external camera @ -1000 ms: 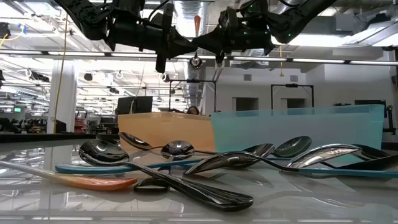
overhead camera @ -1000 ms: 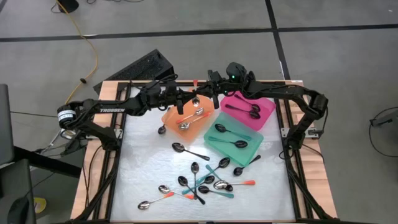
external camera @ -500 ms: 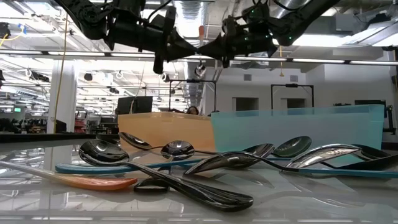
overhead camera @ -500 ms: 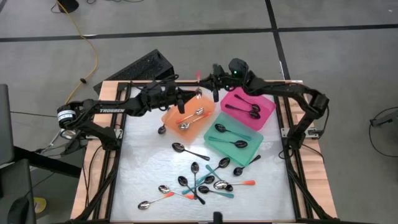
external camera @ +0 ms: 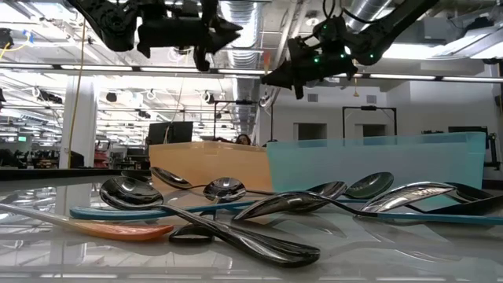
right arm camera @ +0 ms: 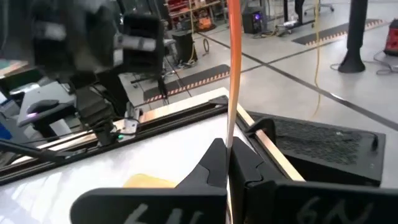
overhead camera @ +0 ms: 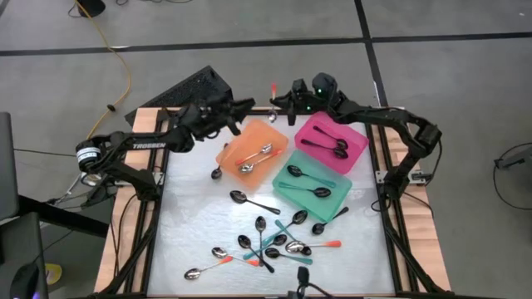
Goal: Sort silverware by color (type)
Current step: Put the orange spoon into the orange bin
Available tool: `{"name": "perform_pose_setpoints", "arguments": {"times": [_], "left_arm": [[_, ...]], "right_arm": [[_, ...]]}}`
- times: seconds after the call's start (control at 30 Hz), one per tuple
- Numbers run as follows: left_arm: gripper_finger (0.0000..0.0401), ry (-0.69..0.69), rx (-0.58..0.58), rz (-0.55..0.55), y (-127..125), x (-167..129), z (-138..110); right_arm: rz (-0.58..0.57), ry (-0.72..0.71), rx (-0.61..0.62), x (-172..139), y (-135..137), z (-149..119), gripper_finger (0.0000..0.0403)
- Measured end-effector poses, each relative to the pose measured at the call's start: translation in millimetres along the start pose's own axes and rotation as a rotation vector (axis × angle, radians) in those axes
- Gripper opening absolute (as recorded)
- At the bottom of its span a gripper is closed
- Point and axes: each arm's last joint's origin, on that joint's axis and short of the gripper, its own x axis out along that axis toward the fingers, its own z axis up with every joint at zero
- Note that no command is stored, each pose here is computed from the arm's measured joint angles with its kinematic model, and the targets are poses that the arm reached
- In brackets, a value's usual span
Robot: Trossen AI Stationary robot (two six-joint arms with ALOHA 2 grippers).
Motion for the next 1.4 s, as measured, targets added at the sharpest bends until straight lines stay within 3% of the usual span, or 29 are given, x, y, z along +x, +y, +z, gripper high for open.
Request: {"name": "perform_pose_setpoints", "arguments": {"times": [0.23,0.67,0.97,1.1,1.23,1.4], "left_arm": [[0.0068,-0.153,0.018,0.010,6,-2,17],[0.0068,-0.160,-0.001,0.031,11,-2,20],[0.0068,-0.161,-0.001,0.029,10,-2,20],[0.0068,-0.160,-0.001,0.025,10,-2,20],[0.0068,-0.165,0.000,0.033,11,-3,20],[0.0068,-0.182,0.001,0.050,12,-3,22]], "right_arm": [[0.082,-0.054,-0.028,9,24,-14,0.0004],[0.303,-0.153,0.058,53,33,-62,0.0005],[0.279,-0.012,0.075,70,23,-108,0.0005],[0.291,0.061,-0.033,70,25,-102,0.0005],[0.308,0.098,-0.234,73,37,-71,0.0005],[0.360,0.264,-0.500,90,57,-50,0.0005]]}}
